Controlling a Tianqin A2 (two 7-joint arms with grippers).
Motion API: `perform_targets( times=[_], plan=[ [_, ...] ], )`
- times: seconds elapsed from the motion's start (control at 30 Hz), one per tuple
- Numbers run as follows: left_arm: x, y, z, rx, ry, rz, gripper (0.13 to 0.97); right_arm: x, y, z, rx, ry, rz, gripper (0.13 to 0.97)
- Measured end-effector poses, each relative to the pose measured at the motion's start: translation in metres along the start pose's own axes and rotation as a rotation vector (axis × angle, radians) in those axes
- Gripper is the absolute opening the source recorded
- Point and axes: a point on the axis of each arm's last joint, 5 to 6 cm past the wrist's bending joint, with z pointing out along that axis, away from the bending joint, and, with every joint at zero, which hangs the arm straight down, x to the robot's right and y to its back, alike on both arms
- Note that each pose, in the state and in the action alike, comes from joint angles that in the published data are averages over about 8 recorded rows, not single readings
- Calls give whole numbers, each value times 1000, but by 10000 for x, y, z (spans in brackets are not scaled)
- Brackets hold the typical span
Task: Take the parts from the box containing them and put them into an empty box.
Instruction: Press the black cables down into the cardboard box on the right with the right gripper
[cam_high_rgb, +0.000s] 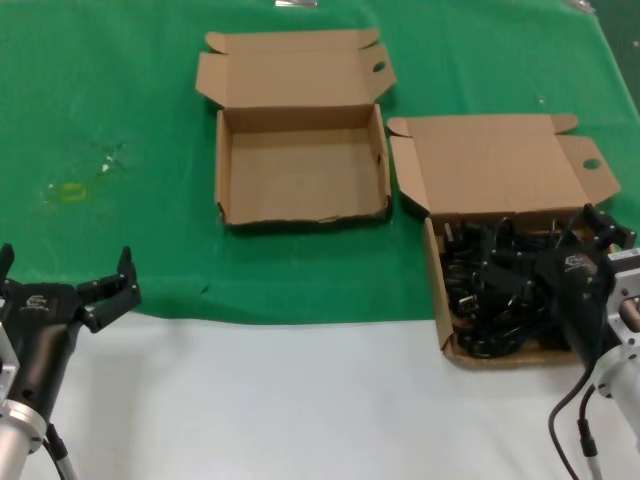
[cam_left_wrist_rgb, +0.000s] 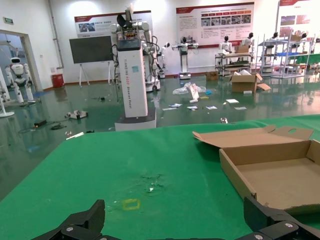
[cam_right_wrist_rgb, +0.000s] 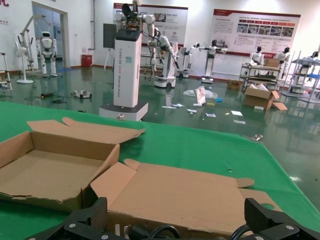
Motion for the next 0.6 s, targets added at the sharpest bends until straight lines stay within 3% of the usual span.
perform_targets(
  times=[0.6],
  plan=[
    [0, 0, 0, 0, 0, 0, 966, 0, 0, 0, 0, 0, 0, 966]
  ],
)
